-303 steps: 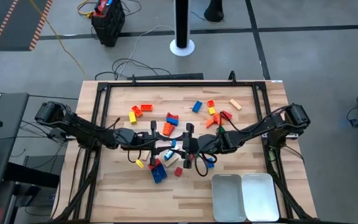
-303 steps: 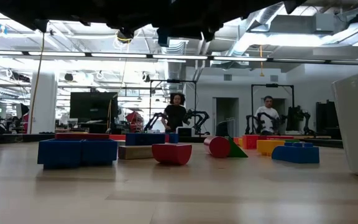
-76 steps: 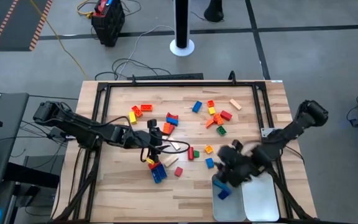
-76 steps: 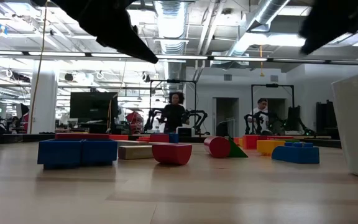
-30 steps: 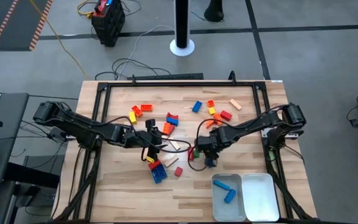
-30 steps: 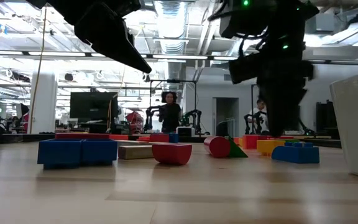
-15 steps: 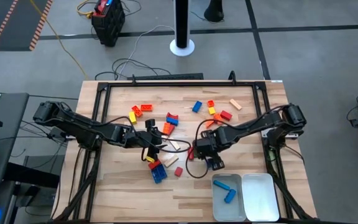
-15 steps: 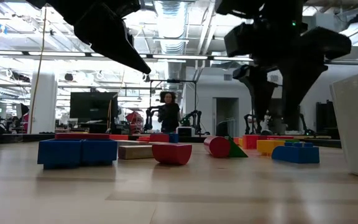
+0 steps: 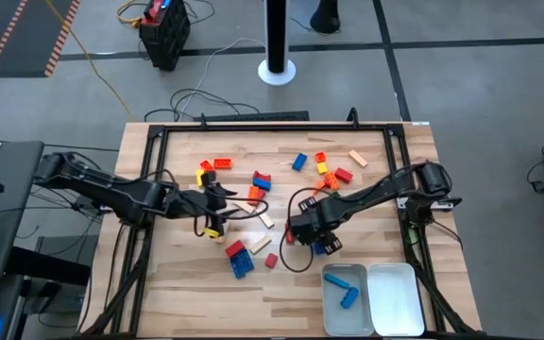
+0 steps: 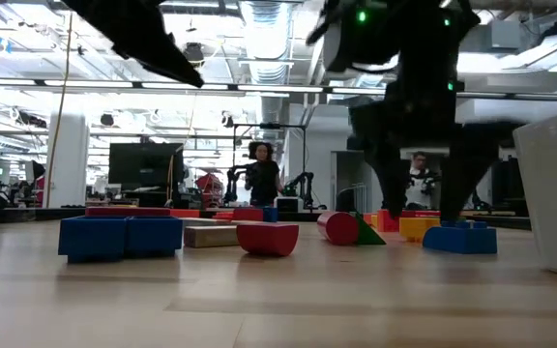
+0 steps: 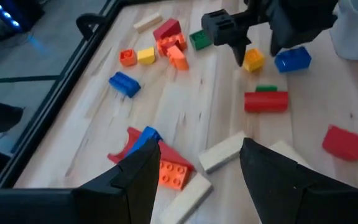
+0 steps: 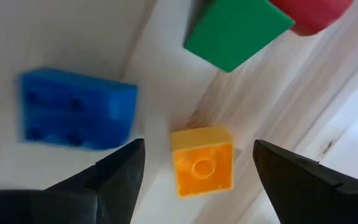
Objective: Sort blocks by size
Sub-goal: Put the small yellow game piece into the white bin, then put the small green game piece into the white bin
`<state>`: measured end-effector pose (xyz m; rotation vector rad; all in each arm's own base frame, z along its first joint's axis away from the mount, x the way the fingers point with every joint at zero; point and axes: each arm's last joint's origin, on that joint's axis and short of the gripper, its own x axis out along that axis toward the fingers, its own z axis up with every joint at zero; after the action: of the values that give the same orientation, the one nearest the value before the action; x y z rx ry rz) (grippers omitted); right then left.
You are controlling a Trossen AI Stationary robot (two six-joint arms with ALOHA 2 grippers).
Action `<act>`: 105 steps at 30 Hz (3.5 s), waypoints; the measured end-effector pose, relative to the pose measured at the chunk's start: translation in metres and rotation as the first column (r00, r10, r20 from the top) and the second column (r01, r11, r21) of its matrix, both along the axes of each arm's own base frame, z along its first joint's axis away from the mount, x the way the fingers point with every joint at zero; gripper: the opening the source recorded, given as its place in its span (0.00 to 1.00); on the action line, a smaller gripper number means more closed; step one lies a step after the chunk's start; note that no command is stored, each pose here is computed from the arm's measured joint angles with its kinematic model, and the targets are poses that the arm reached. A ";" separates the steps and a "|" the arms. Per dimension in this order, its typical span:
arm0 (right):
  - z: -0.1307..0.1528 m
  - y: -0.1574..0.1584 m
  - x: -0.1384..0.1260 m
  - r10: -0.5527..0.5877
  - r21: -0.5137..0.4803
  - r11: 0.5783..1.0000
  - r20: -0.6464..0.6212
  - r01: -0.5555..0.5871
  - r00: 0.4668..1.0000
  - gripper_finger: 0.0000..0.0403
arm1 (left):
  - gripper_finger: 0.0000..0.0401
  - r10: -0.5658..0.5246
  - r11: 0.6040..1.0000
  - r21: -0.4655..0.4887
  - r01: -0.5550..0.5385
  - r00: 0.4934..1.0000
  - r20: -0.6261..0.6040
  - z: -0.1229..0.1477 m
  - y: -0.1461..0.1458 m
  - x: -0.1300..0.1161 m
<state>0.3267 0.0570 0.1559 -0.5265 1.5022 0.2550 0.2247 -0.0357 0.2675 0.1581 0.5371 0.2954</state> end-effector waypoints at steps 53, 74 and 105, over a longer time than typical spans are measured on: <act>0.105 0.127 -0.156 -0.720 0.073 0.660 -0.225 0.748 0.657 0.40 | 0.53 0.006 1.000 -0.015 -0.006 1.000 0.007 -0.005 0.002 -0.008; 0.112 0.109 -0.145 -0.820 0.037 0.571 -0.011 0.820 0.572 0.65 | 0.53 -0.004 1.000 -0.003 0.004 1.000 0.031 -0.003 0.001 -0.007; 0.026 -0.093 -0.082 -0.933 0.148 0.353 0.127 0.924 0.336 0.66 | 0.53 0.002 0.999 -0.054 -0.005 0.998 -0.056 -0.012 -0.005 -0.014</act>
<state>0.2446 -0.0365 0.1820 0.4363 1.3688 -0.6819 0.2107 -0.0408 0.2560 0.1129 0.6003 0.2796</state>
